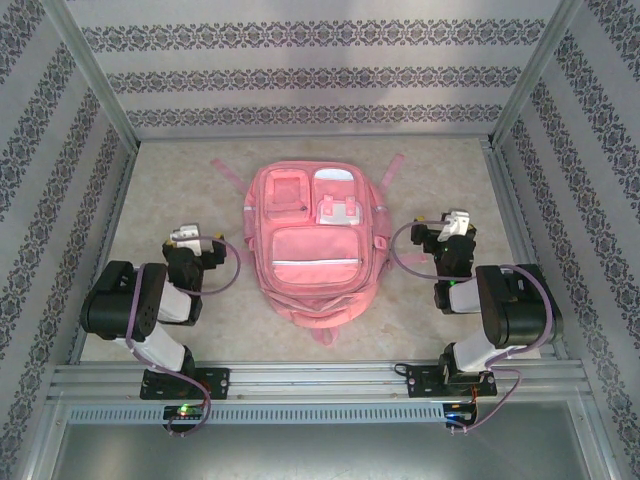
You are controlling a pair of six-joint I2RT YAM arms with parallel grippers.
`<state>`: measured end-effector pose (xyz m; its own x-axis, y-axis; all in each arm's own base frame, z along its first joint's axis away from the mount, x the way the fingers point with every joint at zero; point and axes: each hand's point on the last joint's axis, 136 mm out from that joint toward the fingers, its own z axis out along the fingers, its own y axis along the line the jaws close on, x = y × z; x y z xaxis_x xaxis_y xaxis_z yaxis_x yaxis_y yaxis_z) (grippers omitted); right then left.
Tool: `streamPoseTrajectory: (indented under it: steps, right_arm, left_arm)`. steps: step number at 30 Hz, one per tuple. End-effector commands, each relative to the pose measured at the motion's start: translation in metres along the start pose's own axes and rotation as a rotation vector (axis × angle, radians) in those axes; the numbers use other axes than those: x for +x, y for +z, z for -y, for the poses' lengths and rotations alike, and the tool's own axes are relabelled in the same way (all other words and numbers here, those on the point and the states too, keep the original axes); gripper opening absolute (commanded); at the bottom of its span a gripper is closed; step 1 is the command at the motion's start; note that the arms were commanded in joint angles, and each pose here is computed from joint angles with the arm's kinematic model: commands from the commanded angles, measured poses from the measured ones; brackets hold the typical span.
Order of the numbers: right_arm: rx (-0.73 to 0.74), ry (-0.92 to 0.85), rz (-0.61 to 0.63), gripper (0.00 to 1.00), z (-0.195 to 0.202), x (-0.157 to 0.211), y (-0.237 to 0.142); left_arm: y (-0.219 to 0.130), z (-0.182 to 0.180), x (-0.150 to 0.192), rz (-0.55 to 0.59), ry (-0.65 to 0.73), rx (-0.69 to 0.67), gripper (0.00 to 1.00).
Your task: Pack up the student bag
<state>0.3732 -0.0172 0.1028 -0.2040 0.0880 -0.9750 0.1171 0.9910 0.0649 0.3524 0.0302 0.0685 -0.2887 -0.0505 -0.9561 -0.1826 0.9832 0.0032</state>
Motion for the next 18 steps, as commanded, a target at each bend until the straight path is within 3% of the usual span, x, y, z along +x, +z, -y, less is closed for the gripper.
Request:
streamPoseTrajectory:
  steps: [1, 9, 18]
  right_arm:
    - [0.008, -0.012, 0.072, 0.98, 0.002, -0.008, -0.015]
    - [-0.01, -0.017, 0.096, 0.98, -0.001, -0.009, -0.019]
    - [0.069, 0.026, 0.097, 0.98, 0.014, -0.009, -0.016]
  left_arm:
    - [-0.006, 0.004, -0.036, 0.157, -0.012, 0.019, 1.0]
    - [-0.007, 0.004, -0.035, 0.159, -0.011, 0.023, 1.0]
    - [-0.007, 0.004, -0.035, 0.159, -0.007, 0.026, 1.0]
